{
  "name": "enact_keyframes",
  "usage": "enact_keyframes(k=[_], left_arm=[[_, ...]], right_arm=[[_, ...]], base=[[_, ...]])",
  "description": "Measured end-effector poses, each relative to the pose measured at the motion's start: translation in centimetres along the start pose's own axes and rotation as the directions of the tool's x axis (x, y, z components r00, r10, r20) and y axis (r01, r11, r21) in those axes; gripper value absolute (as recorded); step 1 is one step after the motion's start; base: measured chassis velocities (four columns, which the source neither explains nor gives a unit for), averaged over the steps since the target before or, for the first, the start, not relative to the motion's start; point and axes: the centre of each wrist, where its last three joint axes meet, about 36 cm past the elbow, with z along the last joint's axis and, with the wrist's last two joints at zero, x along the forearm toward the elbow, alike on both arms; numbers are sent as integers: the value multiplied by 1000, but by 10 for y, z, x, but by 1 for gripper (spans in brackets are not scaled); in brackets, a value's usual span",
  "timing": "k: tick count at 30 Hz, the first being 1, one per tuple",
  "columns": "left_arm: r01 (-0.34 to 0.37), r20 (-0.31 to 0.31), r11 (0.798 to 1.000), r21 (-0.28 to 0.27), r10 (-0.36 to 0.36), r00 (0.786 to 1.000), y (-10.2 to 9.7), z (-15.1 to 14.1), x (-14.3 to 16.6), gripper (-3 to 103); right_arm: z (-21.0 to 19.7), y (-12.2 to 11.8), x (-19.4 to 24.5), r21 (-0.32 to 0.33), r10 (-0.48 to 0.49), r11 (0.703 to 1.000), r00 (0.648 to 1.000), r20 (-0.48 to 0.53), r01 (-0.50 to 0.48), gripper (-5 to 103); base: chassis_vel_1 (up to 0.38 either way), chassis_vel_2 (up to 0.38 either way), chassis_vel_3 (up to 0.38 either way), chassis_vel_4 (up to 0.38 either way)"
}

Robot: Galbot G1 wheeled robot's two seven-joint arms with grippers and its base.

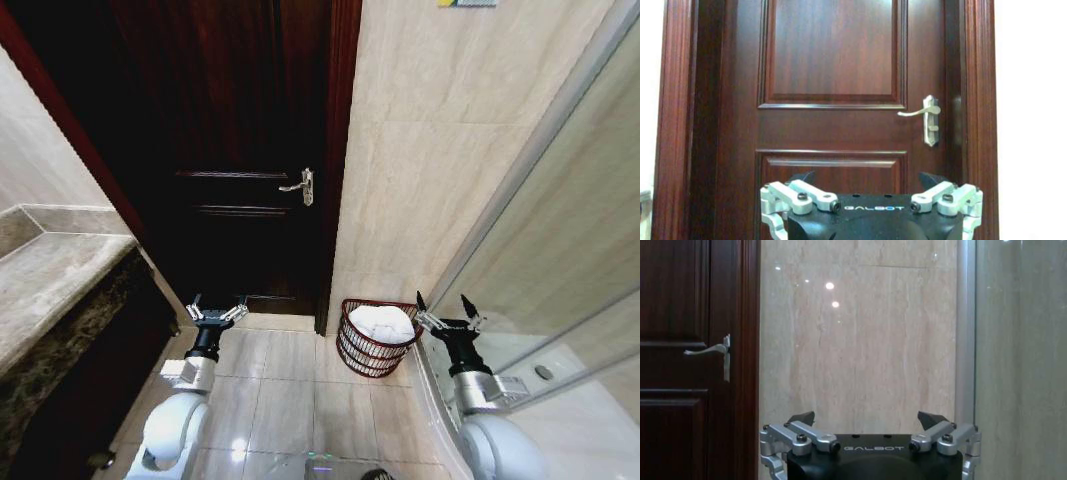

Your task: Discard the used towel into the hamper.

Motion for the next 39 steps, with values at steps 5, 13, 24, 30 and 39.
enact_keyframes(k=[5, 13, 24, 30, 39], left_arm=[[4, 1, 1000, 0, -4, 1000, -1, 0, 5, 100], [3, 19, 1000, -18, -2, 1000, -3, -5, 5, 100], [20, 30, 999, -33, -19, 999, -10, -14, 12, 100], [27, 32, 999, -34, -26, 999, -11, -15, 13, 100], [33, 36, 999, -30, -31, 999, -13, -15, 13, 100]], right_arm=[[-1, 0, 3, 0, -2, 1000, 1000, -2, 2, 100], [-6, -4, 3, -1, 1, 1000, 1000, 13, -1, 100], [-16, -12, -1, -25, 4, 1000, 999, 38, -3, 100], [-16, -17, -2, -10, 1, 1000, 999, 40, -1, 100], [-6, -22, 0, 0, -5, 1000, 1000, 21, 5, 100]], base=[[0, 0, 0, 0], [0, 0, 0, 0], [0, 0, 0, 0], [0, 0, 0, 0], [0, 0, 0, 0]])
